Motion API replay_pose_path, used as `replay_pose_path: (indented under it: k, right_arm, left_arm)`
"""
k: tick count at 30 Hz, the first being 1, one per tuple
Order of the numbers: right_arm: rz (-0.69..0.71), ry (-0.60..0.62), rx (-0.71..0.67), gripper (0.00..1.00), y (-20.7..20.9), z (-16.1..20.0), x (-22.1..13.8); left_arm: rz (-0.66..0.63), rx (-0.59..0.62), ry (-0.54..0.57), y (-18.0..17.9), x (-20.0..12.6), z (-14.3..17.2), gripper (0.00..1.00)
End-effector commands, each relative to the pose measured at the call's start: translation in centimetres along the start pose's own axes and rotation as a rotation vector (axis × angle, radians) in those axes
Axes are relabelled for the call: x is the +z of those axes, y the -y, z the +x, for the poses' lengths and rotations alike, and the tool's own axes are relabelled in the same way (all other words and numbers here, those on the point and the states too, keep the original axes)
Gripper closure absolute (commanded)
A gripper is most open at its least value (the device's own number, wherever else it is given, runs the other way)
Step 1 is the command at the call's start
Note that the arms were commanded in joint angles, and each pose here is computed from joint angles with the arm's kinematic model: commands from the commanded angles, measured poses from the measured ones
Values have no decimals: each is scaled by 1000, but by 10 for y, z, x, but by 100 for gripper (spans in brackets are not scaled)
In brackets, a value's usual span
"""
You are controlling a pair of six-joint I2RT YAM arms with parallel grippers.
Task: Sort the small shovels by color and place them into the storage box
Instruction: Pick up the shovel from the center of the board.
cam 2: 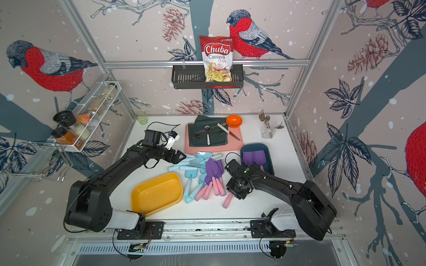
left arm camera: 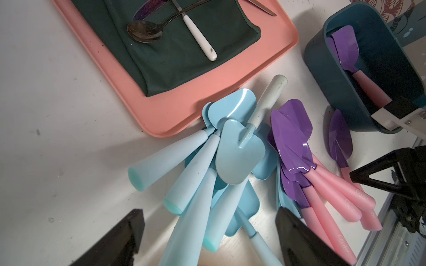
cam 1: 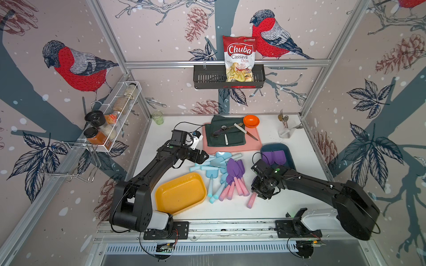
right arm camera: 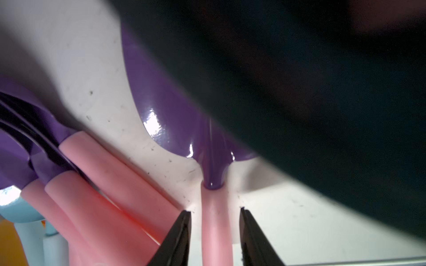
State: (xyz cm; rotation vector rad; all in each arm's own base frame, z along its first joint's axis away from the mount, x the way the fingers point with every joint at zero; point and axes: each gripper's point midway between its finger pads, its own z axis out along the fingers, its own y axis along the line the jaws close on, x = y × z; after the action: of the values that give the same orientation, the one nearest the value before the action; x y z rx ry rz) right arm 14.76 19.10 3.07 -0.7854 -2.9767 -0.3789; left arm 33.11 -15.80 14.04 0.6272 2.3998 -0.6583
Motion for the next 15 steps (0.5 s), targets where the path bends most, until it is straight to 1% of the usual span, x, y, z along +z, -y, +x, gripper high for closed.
replay_pose_path:
  k: [1,6,10,15]
  right_arm:
    - [36,-34,-29,60,6,6,5]
    - [101,-42,-59,63,14,7,11]
    - [129,-38,-75,76,18,9,12]
    - [110,-9,-94,88,11,8,7]
  left_arm:
    - [5,8,25,0,-2,-4,7]
    - [-2,10,25,0,-3,-5,7]
    - [2,6,21,0,-1,-4,7]
    - [4,5,21,0,-1,-6,7]
